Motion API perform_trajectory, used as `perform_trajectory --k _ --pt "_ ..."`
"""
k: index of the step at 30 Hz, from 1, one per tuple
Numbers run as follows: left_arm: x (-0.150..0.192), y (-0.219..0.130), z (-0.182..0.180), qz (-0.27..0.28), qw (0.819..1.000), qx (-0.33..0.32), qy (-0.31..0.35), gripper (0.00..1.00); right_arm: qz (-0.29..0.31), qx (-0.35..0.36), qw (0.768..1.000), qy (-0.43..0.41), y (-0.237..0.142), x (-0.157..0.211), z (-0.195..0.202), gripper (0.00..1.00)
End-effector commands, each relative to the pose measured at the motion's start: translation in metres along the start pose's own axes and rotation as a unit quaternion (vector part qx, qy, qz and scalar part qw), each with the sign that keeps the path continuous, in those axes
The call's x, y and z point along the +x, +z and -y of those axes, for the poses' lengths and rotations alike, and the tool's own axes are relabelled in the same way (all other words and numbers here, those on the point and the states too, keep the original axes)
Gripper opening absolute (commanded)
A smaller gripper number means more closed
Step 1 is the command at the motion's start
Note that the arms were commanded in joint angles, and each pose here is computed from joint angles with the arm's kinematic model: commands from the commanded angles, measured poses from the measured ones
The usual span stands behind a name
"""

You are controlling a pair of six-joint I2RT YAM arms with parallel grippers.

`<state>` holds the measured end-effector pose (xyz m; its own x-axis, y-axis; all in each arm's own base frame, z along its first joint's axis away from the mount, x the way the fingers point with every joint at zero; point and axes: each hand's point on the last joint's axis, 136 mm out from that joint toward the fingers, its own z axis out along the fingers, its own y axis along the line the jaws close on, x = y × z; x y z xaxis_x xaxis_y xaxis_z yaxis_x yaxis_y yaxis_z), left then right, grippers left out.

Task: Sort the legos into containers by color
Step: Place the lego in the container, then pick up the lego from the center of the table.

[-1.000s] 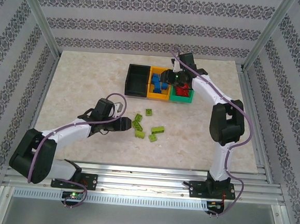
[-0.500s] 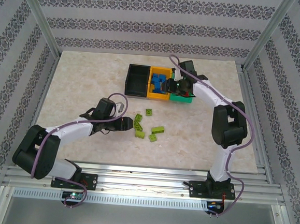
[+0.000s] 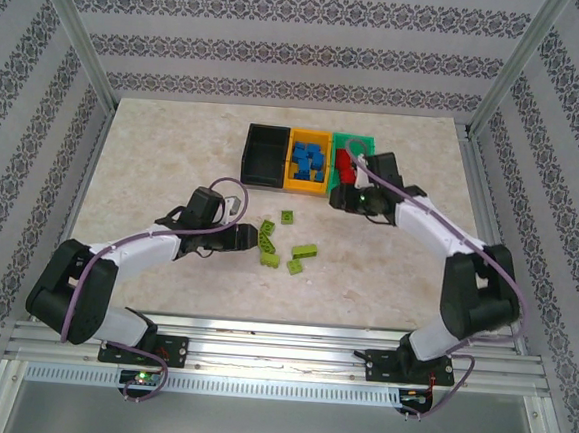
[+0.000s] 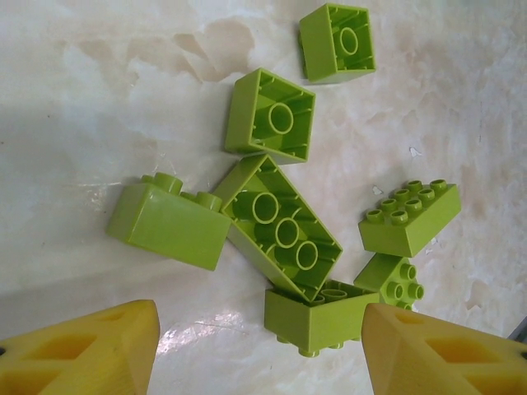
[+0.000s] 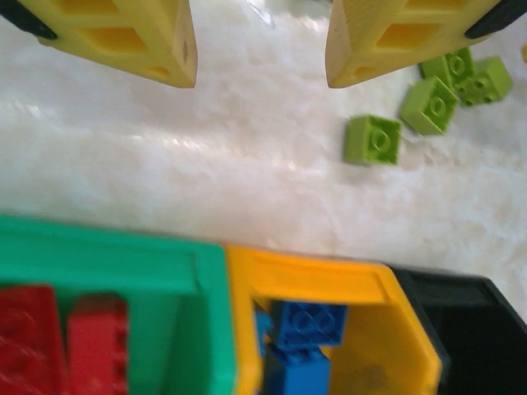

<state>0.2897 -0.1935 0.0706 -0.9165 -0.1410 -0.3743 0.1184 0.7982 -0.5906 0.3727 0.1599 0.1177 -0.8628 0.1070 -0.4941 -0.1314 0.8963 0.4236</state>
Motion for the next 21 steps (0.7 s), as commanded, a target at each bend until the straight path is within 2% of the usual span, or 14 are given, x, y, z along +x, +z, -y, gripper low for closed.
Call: perform_trajectory --k 1,11,13,21 --pt "-0.014 -0.001 0.012 0.013 1.000 0.016 0.015 0.66 0.035 0.033 0.999 0.003 -0.010 0.009 0.021 0.46" --pt "-0.030 0.012 0.019 -0.020 0.999 0.007 0.024 0.66 0.055 0.086 0.995 -0.012 -0.017 0.066 0.062 0.47" --pt "-0.038 0.013 0.022 -0.017 1.000 0.006 0.022 0.66 0.064 0.079 0.995 -0.006 -0.015 0.075 0.066 0.48" --pt "-0.058 0.020 0.026 -0.025 1.000 -0.015 0.011 0.66 0.086 0.074 0.993 0.012 -0.008 0.072 0.076 0.49"
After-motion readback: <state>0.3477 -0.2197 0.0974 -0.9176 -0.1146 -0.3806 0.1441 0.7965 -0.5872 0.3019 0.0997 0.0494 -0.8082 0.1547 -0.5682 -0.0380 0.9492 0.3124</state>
